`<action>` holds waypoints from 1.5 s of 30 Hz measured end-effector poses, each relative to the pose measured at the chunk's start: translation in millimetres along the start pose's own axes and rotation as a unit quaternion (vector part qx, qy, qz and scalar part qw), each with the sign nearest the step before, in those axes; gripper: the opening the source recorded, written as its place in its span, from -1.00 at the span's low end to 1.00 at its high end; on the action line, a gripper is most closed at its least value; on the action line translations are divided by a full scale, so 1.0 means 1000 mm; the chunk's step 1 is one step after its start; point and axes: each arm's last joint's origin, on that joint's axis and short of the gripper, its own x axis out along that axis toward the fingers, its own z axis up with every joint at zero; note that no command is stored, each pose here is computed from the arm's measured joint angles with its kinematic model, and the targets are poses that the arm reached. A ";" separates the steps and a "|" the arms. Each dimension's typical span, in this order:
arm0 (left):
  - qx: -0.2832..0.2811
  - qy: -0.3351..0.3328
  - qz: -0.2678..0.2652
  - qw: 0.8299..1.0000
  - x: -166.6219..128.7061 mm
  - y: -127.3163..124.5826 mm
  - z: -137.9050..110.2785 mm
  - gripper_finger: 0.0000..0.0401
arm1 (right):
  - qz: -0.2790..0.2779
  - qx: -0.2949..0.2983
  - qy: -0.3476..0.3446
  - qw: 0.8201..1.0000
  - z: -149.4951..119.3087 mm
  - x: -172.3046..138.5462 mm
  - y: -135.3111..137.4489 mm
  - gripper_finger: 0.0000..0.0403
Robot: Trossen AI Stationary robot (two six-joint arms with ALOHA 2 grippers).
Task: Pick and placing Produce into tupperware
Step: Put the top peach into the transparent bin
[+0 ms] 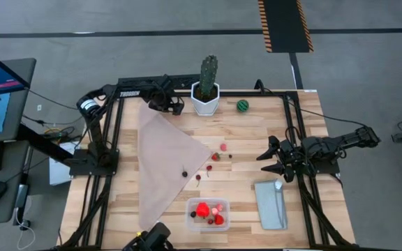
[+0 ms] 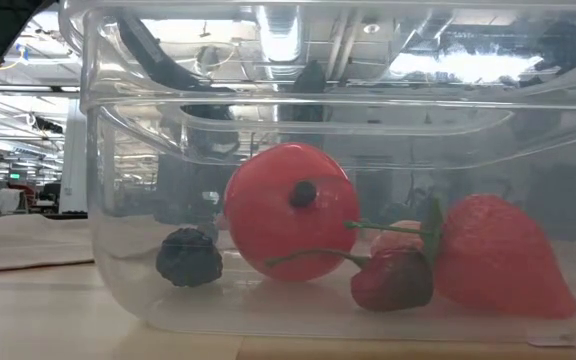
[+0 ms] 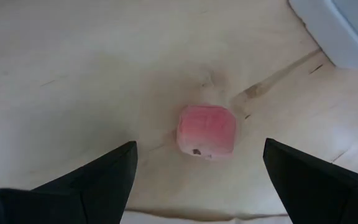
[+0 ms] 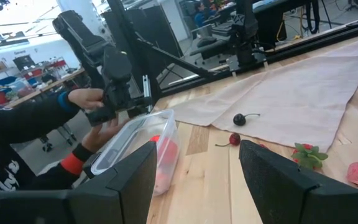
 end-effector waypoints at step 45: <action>0.108 0.000 -0.050 0.993 -0.022 -0.060 -0.027 -0.53 | 0.000 0.000 0.000 1.000 0.000 0.000 0.000 0.27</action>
